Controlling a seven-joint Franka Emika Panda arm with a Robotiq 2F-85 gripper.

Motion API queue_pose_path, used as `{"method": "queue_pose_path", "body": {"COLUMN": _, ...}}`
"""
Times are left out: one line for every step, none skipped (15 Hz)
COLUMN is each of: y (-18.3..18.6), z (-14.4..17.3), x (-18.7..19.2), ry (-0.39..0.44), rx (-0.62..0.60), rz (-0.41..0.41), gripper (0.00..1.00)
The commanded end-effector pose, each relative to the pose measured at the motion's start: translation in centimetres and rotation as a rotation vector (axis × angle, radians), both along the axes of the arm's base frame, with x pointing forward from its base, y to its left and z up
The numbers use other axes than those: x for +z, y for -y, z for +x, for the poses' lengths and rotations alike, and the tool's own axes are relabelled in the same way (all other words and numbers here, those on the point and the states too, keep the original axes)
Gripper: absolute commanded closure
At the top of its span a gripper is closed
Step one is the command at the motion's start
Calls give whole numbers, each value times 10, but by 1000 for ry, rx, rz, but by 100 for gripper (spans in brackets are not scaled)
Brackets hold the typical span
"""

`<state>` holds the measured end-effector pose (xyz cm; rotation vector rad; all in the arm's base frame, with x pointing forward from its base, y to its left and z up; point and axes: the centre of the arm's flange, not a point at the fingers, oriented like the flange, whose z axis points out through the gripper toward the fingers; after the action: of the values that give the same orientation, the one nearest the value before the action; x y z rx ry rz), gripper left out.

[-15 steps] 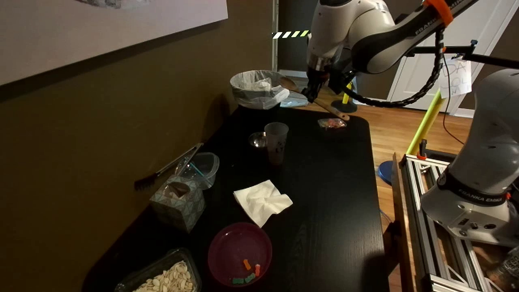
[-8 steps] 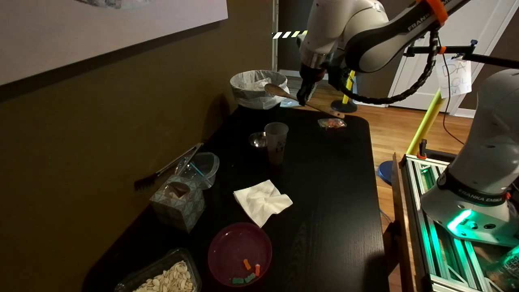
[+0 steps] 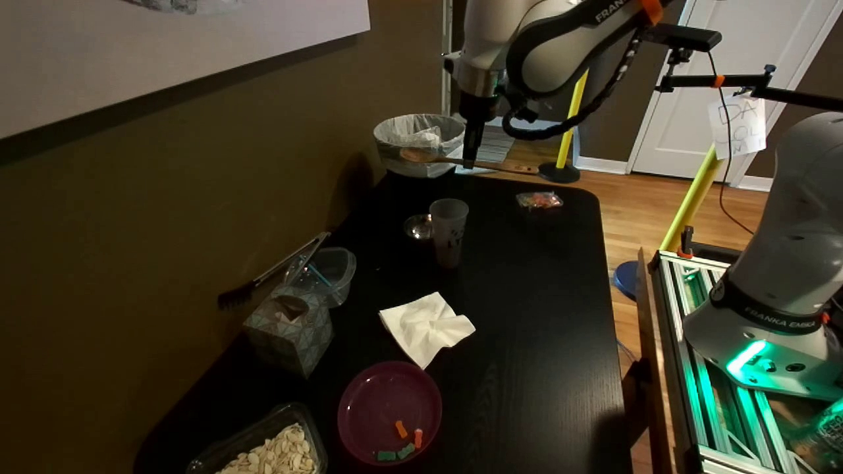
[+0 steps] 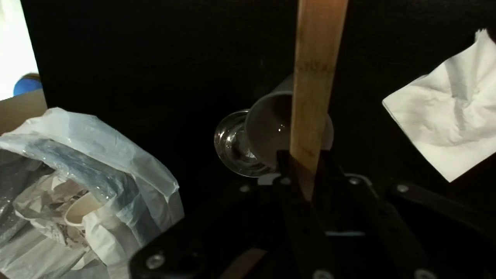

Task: Put the wooden spoon on the cup

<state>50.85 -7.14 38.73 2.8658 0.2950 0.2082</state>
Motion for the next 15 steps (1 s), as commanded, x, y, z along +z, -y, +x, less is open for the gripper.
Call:
{"method": "queue_pose_path", "body": {"y": 18, "z": 39, "x": -26, "ry": -39, "rx": 38, "rz": 29, "gripper": 95}}
{"method": "queue_pose_path", "body": {"y": 21, "z": 43, "x": -34, "ry": -39, "rx": 44, "rz": 42, "gripper": 95}}
{"method": "queue_pose_path", "body": {"y": 26, "z": 45, "x": -43, "ry": -42, "rx": 39, "rz": 51, "gripper": 95}}
{"method": "queue_pose_path", "body": {"y": 28, "z": 48, "x": -52, "ry": -36, "rx": 36, "rz": 67, "gripper": 95}}
{"method": "queue_pose_path", "body": {"y": 29, "z": 49, "x": -61, "ry": -27, "rx": 30, "rz": 78, "gripper": 95}}
{"method": "queue_pose_path", "body": {"y": 29, "z": 52, "x": -68, "ry": -14, "rx": 24, "rz": 89, "gripper": 95}}
{"method": "queue_pose_path", "body": {"y": 29, "z": 52, "x": -74, "ry": -6, "rx": 27, "rz": 97, "gripper": 95}}
{"method": "queue_pose_path", "body": {"y": 28, "z": 51, "x": -79, "ry": -2, "rx": 27, "rz": 104, "gripper": 95}}
{"method": "queue_pose_path", "body": {"y": 27, "z": 49, "x": -83, "ry": 4, "rx": 27, "rz": 111, "gripper": 95}}
{"method": "queue_pose_path", "body": {"y": 27, "z": 48, "x": -87, "ry": 15, "rx": 23, "rz": 106, "gripper": 95}}
{"method": "queue_pose_path", "body": {"y": 28, "z": 48, "x": -91, "ry": 16, "rx": 25, "rz": 109, "gripper": 95}}
{"method": "queue_pose_path", "body": {"y": 29, "z": 48, "x": -95, "ry": 13, "rx": 24, "rz": 113, "gripper": 95}}
{"method": "queue_pose_path", "body": {"y": 31, "z": 48, "x": -99, "ry": 9, "rx": 22, "rz": 114, "gripper": 95}}
{"method": "queue_pose_path", "body": {"y": 34, "z": 49, "x": -103, "ry": 6, "rx": 15, "rz": 116, "gripper": 95}}
{"method": "queue_pose_path", "body": {"y": 38, "z": 50, "x": -107, "ry": -2, "rx": 9, "rz": 120, "gripper": 95}}
